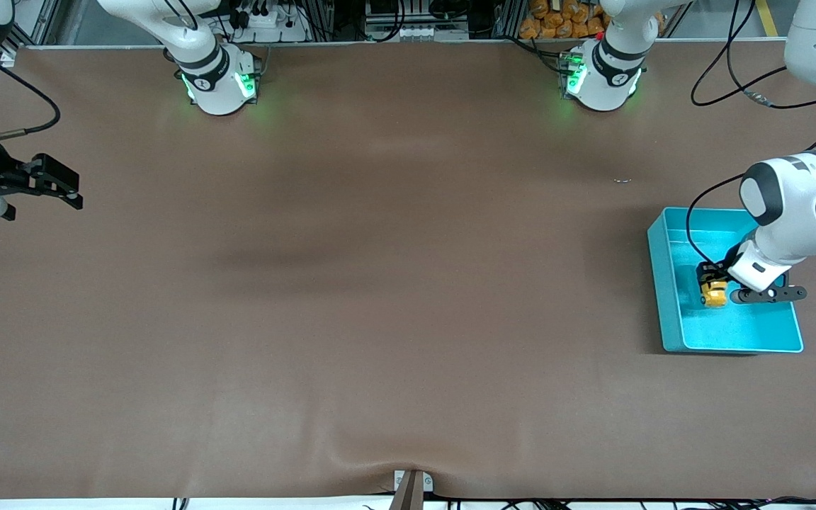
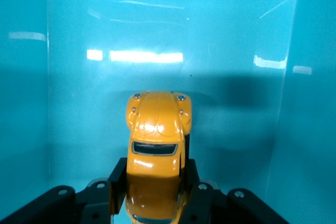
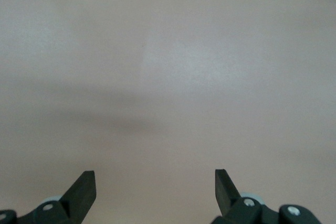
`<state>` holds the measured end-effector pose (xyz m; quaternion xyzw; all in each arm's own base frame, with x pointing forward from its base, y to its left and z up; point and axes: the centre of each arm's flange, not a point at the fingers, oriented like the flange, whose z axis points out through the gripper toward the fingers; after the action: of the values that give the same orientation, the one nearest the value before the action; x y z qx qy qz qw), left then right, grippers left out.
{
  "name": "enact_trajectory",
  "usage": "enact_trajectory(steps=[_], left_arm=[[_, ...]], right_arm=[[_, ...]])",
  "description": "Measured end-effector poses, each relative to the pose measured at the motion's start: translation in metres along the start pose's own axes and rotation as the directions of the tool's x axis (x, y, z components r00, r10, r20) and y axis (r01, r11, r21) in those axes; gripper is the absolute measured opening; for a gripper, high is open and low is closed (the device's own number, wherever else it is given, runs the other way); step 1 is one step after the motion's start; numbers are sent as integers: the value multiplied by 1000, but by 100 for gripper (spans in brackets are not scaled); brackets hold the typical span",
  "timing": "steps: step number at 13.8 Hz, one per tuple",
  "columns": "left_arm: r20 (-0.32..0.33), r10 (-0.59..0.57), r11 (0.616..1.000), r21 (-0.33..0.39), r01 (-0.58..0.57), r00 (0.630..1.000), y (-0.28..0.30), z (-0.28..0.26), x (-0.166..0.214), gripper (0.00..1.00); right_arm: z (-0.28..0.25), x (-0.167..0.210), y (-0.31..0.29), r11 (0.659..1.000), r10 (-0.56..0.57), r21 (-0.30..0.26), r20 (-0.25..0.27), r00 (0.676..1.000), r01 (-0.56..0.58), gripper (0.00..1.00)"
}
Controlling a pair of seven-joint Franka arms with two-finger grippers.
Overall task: Wind and store yellow beetle car
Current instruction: 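Lower the car into the bin and open the left gripper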
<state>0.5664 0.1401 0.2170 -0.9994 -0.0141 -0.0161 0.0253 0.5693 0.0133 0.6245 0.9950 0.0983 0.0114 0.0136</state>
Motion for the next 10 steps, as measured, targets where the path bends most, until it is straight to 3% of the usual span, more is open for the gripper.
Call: enact_trajectory(steps=[10], left_arm=[[-20, 6, 1000, -1, -6, 1000, 4, 17, -2, 47]], right_arm=[[0, 0, -1, 1000, -2, 0, 0, 1000, 2, 100]])
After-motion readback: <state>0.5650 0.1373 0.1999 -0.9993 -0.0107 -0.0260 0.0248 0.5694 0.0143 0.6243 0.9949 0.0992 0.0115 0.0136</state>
